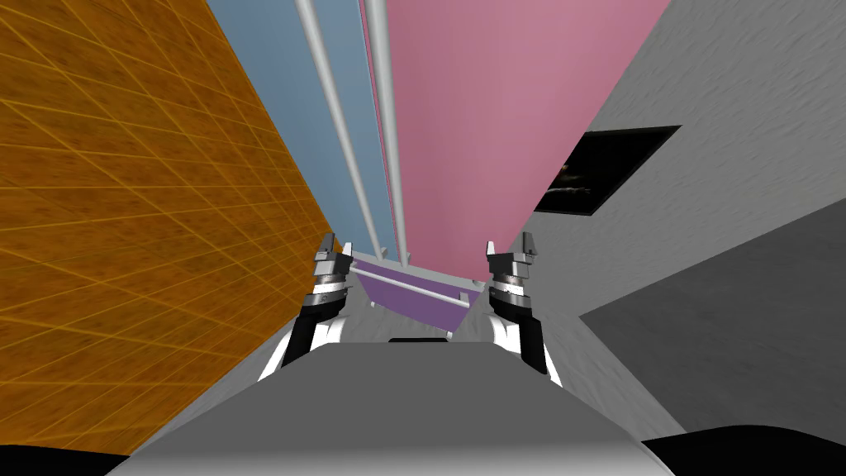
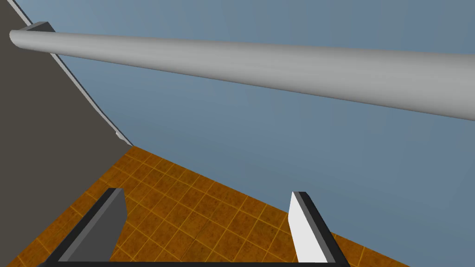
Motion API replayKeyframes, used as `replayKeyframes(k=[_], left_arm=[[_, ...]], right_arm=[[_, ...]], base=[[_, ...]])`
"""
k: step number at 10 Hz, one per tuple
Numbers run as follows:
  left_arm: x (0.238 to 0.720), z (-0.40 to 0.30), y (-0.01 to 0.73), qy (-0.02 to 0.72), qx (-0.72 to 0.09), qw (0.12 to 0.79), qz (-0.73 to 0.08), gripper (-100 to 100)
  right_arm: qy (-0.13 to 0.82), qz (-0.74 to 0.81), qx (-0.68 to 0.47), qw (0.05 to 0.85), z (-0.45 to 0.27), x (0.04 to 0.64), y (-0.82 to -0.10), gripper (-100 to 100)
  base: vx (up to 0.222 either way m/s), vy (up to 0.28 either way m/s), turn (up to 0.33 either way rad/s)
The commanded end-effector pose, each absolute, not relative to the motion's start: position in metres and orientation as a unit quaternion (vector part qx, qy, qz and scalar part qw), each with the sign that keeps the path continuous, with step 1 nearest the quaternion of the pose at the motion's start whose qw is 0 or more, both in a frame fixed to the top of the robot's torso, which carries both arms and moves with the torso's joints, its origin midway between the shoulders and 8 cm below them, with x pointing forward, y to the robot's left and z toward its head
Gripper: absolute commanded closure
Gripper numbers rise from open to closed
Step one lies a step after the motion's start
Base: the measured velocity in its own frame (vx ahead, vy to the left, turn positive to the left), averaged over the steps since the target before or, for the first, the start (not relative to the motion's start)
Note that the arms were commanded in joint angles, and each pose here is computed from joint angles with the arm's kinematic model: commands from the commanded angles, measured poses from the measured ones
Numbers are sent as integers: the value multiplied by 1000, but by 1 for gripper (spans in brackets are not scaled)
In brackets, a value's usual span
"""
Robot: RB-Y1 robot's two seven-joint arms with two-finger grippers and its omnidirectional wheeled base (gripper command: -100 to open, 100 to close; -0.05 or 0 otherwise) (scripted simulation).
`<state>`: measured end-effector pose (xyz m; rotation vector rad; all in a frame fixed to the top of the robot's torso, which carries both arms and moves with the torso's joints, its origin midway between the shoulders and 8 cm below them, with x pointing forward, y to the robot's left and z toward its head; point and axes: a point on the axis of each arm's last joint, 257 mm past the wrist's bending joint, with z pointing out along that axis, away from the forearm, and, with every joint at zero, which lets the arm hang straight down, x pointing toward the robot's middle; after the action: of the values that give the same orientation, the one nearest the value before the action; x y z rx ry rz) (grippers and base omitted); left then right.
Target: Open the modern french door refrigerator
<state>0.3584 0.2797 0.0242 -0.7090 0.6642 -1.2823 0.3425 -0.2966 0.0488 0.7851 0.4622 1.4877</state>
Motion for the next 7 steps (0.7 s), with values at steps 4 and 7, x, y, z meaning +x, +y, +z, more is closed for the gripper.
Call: replayKeyframes(k=[4, 7], left_arm=[[358, 24, 280, 297, -317, 694, -574, 0], [358, 24, 280, 297, -317, 694, -574, 0]], right_arm=[[203, 653, 345, 643, 49, 342, -297, 0], [203, 653, 344, 643, 49, 342, -297, 0]], base=[[0, 0, 0], [0, 0, 0]])
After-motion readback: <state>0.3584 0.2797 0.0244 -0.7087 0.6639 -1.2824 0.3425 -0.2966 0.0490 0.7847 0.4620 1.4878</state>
